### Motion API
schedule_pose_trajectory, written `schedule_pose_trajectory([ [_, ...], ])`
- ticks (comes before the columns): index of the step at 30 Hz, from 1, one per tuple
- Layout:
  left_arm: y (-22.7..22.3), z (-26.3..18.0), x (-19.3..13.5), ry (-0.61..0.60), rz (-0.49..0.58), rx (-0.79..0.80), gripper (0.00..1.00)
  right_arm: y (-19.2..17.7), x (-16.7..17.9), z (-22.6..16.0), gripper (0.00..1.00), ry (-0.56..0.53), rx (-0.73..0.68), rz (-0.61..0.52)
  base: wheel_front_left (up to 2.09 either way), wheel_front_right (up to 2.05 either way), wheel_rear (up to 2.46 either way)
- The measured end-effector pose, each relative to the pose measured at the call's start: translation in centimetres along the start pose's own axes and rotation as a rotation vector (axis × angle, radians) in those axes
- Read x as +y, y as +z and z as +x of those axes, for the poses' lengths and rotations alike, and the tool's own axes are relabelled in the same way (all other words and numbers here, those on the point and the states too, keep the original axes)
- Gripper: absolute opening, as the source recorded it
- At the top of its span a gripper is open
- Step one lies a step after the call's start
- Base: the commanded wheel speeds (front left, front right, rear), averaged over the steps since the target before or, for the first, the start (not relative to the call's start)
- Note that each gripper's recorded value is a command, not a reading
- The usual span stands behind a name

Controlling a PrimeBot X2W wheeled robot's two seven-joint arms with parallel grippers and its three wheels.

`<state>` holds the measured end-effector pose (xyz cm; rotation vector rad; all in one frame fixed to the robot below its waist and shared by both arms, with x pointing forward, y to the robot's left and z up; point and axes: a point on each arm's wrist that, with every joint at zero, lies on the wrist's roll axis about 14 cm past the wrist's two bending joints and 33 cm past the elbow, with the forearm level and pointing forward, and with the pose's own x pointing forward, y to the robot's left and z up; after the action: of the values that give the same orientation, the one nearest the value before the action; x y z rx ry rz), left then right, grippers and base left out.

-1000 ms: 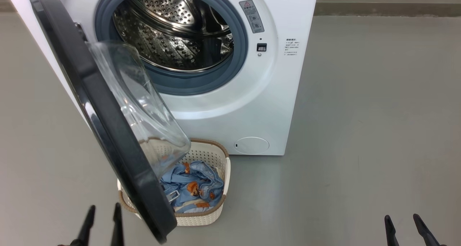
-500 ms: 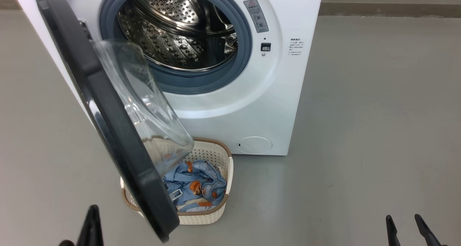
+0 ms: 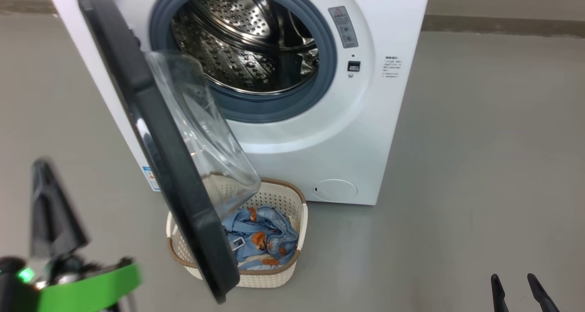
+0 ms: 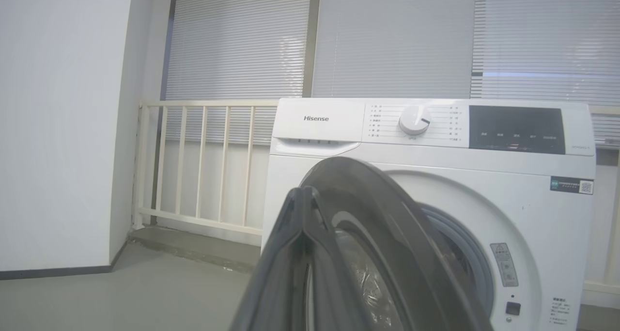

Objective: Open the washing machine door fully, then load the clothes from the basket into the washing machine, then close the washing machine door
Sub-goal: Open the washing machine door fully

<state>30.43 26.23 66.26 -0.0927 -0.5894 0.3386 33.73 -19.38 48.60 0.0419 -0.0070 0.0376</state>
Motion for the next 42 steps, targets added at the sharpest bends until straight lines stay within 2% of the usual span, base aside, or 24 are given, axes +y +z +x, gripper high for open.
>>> schedule_pose_trajectory([
  [4,5.0,1.1,-5.1,-0.146,-0.103,-0.132,0.0,0.2,0.6,0.2,1.0,0.017,-0.007,0.008,0.0,0.0,0.0],
  [5,7.1,1.2,-8.0,-0.234,-0.166,-0.154,0.0,0.3,0.9,0.3,1.0,0.027,-0.01,0.008,0.0,0.0,0.0],
  [7,8.4,0.8,-10.9,-0.323,-0.235,-0.139,0.0,0.3,1.2,0.4,1.0,0.035,-0.012,0.008,0.0,0.0,0.0],
  [10,7.4,-0.7,-14.8,-0.432,-0.334,-0.008,0.0,0.4,1.3,0.4,1.0,0.039,-0.013,0.018,0.0,0.0,0.0],
  [14,2.8,-3.2,-17.9,-0.486,-0.357,0.231,0.0,0.0,1.4,0.4,1.0,0.04,-0.002,0.028,0.0,0.0,0.0],
  [20,-4.8,-7.1,-18.4,-0.453,-0.316,0.517,0.0,-0.6,1.6,0.4,1.0,0.042,0.017,0.038,0.0,0.0,0.0],
  [24,-8.9,-9.0,-17.5,-0.404,-0.278,0.644,0.0,-1.0,1.8,0.5,1.0,0.048,0.03,0.039,0.0,0.0,0.0],
  [32,-11.9,-10.1,-15.8,-0.315,-0.234,0.679,0.0,-1.5,2.3,0.9,1.0,0.064,0.046,0.04,0.0,0.0,0.0],
  [42,-13.2,-9.6,-13.0,-0.206,-0.171,0.66,0.0,-1.8,3.4,1.5,1.0,0.101,0.056,0.041,0.0,0.0,0.0],
])
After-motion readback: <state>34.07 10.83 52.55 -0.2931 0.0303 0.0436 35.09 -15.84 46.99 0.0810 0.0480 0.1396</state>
